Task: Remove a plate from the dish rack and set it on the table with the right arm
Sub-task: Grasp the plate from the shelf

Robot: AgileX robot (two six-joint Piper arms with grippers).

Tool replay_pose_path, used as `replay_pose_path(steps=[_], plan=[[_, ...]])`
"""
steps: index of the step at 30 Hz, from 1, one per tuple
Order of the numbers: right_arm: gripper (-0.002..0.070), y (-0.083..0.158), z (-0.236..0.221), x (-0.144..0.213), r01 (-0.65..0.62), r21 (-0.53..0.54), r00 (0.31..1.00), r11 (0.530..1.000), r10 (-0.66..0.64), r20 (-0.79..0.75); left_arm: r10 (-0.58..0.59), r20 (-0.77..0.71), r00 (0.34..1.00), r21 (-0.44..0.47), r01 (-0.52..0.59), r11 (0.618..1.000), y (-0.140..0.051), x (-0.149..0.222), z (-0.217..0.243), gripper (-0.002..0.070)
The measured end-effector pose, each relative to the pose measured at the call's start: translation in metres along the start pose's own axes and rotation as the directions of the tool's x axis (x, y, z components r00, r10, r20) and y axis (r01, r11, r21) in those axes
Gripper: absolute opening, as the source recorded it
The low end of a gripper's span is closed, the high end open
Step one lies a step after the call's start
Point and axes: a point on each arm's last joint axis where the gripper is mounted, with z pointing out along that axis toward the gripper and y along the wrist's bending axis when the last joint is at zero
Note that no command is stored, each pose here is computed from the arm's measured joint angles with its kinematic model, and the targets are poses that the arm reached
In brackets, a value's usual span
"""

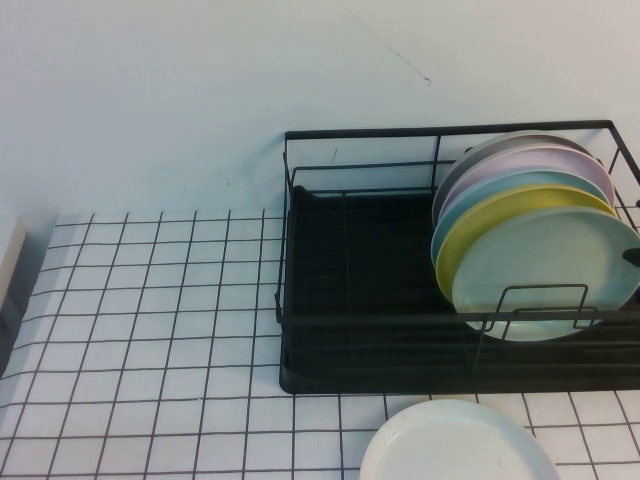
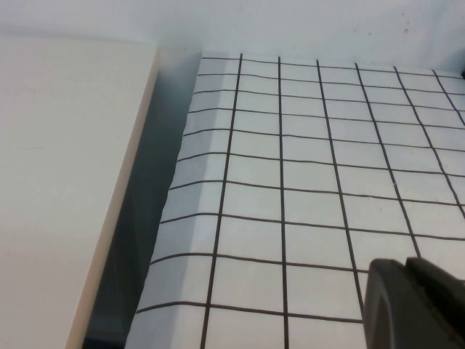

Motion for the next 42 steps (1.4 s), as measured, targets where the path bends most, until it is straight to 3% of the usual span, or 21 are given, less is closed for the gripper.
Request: replay_pose_path(steps=[15, 25, 34, 38, 42], plan=[[0.0399, -0.018, 0.05, 0.019, -0.056, -0.066, 0.998, 0.996, 0.059, 0.033, 0.0, 0.0, 1.0, 0.0, 0.0, 1.0, 0.0, 0.0, 0.0, -0.0003], [0.0249, -0.021, 0.06, 0.025, -0.051, -0.046, 0.998, 0.998, 0.052, 0.021, 0.0, 0.0, 1.0, 0.0, 0.0, 1.0, 0.0, 0.0, 0.0, -0.0003], [0.0213, -0.021, 0.071, 0.034, -0.062, -0.052, 0.998, 0.997, 0.062, 0.002, 0.0, 0.0, 1.0, 0.0, 0.0, 1.0, 0.0, 0.0, 0.0, -0.0003], [0.0101, -0.023, 0.071, 0.034, -0.076, -0.032, 0.997, 0.997, 0.076, -0.002, 0.0, 0.0, 1.0, 0.0, 0.0, 1.0, 0.0, 0.0, 0.0, -0.0003], [0.0089, -0.023, 0.067, 0.032, -0.073, -0.022, 0.997, 0.997, 0.074, 0.002, 0.0, 0.0, 1.0, 0.0, 0.0, 1.0, 0.0, 0.0, 0.0, -0.0003]])
